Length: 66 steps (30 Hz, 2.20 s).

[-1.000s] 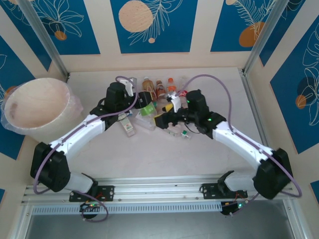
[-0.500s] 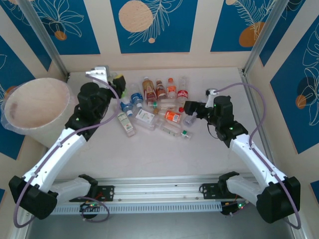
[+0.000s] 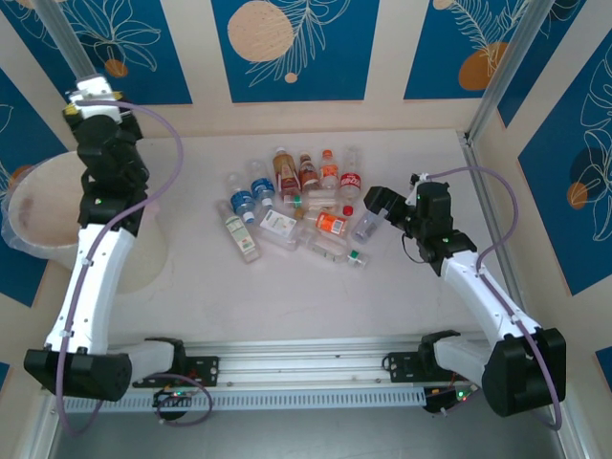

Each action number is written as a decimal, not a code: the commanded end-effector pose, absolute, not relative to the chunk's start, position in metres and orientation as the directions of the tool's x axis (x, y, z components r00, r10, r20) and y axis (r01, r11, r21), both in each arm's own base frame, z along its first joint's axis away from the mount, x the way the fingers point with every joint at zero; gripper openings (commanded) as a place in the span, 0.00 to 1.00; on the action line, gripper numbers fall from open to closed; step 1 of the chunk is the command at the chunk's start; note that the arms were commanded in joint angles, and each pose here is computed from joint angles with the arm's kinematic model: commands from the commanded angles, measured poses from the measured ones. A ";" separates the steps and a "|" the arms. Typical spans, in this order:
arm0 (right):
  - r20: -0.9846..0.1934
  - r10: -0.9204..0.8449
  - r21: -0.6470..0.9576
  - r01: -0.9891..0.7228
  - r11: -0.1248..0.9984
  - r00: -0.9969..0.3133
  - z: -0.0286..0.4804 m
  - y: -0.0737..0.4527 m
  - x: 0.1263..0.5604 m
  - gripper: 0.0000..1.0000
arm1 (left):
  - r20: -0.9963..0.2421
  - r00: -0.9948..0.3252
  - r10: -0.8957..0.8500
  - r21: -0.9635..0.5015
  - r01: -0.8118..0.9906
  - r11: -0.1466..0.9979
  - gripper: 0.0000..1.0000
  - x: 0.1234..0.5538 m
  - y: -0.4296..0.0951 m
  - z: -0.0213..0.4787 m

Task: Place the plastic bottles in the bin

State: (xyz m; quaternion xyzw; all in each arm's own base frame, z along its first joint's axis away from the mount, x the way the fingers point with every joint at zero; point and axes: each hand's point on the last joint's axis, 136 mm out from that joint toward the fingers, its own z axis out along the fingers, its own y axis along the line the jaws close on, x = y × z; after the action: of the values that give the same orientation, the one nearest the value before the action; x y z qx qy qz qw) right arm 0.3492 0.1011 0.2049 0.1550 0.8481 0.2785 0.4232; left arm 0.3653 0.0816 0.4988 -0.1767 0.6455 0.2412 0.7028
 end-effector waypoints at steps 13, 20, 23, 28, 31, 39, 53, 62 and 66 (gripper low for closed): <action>-0.619 0.521 0.636 0.013 0.771 -0.587 0.242 0.104 0.367 1.00 | -0.898 -0.153 -0.412 -0.196 -0.699 0.688 0.55 0.345 0.179 0.357; -0.594 0.531 0.655 0.021 0.755 -0.604 0.237 0.110 0.363 1.00 | -0.820 -0.203 -0.535 -0.288 -0.661 0.693 0.56 0.354 0.170 0.307; -0.589 0.529 0.660 0.015 0.751 -0.611 0.237 0.112 0.363 1.00 | -0.803 -0.200 -0.561 -0.310 -0.664 0.680 0.58 0.353 0.170 0.292; -0.591 0.522 0.661 0.003 0.751 -0.615 0.240 0.116 0.366 1.00 | -0.756 -0.180 -0.629 -0.357 -0.692 0.627 0.78 0.348 0.176 0.270; -0.584 0.521 0.671 -0.010 0.741 -0.622 0.242 0.121 0.369 1.00 | -0.731 -0.183 -0.658 -0.378 -0.694 0.612 0.81 0.347 0.177 0.259; -0.574 0.512 0.653 0.020 0.757 -0.639 0.236 0.120 0.371 1.00 | -0.756 -0.159 -0.635 -0.404 -0.651 0.643 0.94 0.344 0.170 0.289; -0.421 0.507 0.465 0.301 0.833 -0.752 0.146 0.085 0.354 1.00 | -0.783 -0.096 -0.615 -0.563 -0.313 0.765 1.00 0.360 0.095 0.361; -0.272 0.533 0.418 0.401 0.815 -0.801 0.098 0.108 0.351 0.98 | -0.774 -0.020 -0.632 -0.633 0.009 0.774 1.00 0.331 0.035 0.415; -0.300 0.528 0.376 0.409 0.831 -0.795 0.087 0.114 0.360 0.91 | -0.773 -0.125 -0.622 -0.631 0.256 0.733 1.00 0.323 -0.017 0.432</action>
State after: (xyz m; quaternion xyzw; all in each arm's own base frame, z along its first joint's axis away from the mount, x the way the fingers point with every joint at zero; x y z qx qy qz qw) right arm 0.3508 0.1127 0.0836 0.2331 0.9400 0.1612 0.1897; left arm 0.3292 0.0281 0.4028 -0.2285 0.6896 -0.2475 0.6411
